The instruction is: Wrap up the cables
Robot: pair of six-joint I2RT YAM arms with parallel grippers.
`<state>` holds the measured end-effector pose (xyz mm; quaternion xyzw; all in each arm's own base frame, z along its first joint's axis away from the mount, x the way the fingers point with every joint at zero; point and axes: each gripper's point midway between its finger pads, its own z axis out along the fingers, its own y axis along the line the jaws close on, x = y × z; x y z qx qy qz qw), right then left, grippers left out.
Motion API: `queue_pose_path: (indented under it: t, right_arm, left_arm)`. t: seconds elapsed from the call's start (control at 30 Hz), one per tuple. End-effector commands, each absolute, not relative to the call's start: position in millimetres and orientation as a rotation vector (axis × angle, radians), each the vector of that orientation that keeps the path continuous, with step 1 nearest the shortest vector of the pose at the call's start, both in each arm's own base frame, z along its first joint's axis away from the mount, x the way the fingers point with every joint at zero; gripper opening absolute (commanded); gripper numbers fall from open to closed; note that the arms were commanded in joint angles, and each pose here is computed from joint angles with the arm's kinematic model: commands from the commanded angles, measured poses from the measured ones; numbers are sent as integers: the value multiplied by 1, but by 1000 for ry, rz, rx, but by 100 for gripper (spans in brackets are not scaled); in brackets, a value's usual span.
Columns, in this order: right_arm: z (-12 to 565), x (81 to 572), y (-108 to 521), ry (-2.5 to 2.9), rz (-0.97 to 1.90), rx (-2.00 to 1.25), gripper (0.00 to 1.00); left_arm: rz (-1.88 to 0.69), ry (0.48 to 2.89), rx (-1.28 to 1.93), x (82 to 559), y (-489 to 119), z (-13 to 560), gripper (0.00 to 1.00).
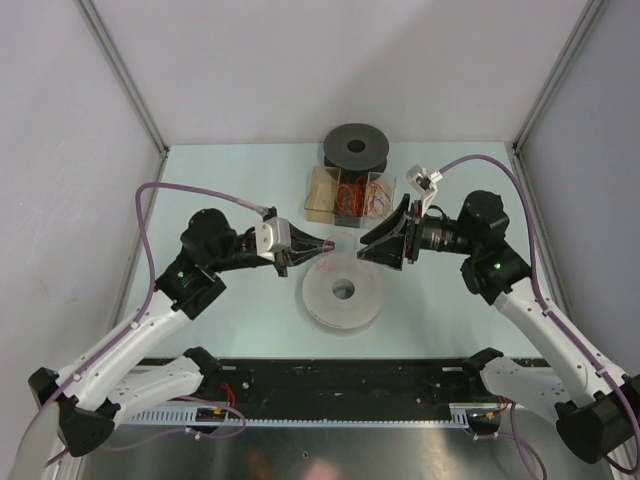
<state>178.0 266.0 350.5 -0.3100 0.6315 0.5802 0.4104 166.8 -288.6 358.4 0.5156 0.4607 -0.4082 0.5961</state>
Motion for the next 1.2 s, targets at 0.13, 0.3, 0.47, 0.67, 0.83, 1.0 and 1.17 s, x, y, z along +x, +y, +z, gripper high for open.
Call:
queue_pose_path:
  t: [0.13,0.3,0.47,0.67,0.83,1.0,1.17]
  right_arm:
    - [367,190,263,1523,1351,-794,50]
    - [368,204,255,1527,1255,-764,64]
    - [378,198,262,1477,1306,-792,62]
    - [379,183,268,1417,1342,-899,64]
    - [354,185,266,1424,1230,-1010,61]
    - [334,184,267,1408,1169,-1118,70]
    - [324,181,281,1385,1195,-1157,72]
  left_arm:
    - [-1000,1024,1220,155,-292,368,0]
    - [-1017,1025,1219,152,-291,369,0]
    - [-1020,1032,1220,153,-291,368,0]
    - [-1032,1028,1227,150,-292,368,0]
    - [-1046,1020,1232,147,-291,370,0]
    - [-1052,1016,1231,145,-291,373,0]
    - [-1053,1023,1227,146,-291,372,0]
